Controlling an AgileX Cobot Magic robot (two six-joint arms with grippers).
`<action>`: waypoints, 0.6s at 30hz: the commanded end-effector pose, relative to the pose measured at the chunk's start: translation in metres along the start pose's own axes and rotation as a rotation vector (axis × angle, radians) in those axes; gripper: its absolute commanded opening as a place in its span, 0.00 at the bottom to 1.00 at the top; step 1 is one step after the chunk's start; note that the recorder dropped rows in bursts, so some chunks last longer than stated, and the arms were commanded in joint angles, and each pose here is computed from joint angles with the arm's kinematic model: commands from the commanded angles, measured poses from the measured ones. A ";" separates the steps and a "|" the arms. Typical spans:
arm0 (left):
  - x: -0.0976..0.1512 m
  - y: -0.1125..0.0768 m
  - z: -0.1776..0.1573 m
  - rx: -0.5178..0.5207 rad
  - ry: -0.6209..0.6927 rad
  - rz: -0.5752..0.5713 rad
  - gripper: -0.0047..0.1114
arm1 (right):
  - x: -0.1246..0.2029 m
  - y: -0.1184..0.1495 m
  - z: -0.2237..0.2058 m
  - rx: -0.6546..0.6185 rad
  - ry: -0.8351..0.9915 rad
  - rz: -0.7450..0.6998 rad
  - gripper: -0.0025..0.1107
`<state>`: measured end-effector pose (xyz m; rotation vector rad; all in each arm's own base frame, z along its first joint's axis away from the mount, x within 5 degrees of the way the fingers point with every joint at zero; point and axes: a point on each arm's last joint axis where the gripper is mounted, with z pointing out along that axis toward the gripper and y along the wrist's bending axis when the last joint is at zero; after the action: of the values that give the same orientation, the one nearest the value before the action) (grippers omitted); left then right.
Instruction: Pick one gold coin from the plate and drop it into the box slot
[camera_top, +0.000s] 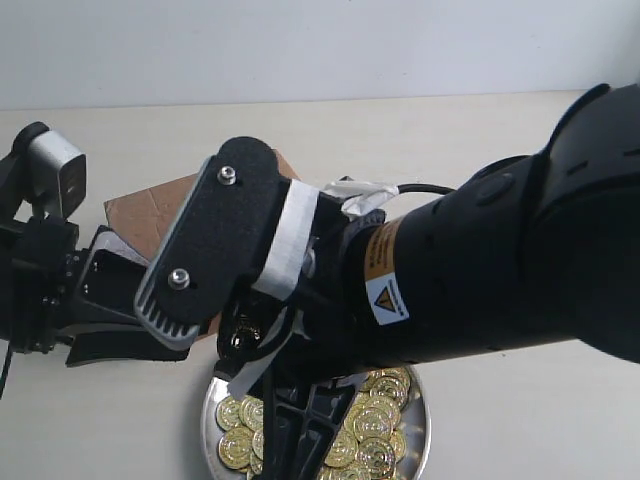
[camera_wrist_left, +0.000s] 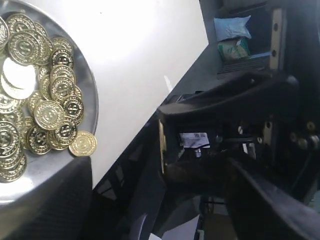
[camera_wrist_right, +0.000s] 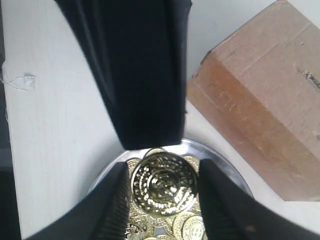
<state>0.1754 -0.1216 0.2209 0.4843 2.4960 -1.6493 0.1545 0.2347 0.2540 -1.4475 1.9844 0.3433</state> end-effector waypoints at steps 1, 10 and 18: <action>-0.005 0.008 0.007 0.040 -0.010 -0.080 0.64 | -0.003 -0.002 -0.003 0.012 -0.020 0.000 0.23; -0.006 0.001 0.021 0.077 0.027 -0.060 0.64 | -0.003 -0.002 -0.003 0.012 -0.020 0.000 0.23; -0.006 0.001 0.022 0.078 0.029 -0.062 0.51 | -0.003 -0.002 -0.003 0.012 -0.020 0.000 0.23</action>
<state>0.1789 -0.1400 0.2115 0.4427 2.5128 -1.7610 0.1545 0.2347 0.2540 -1.4475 1.9844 0.3433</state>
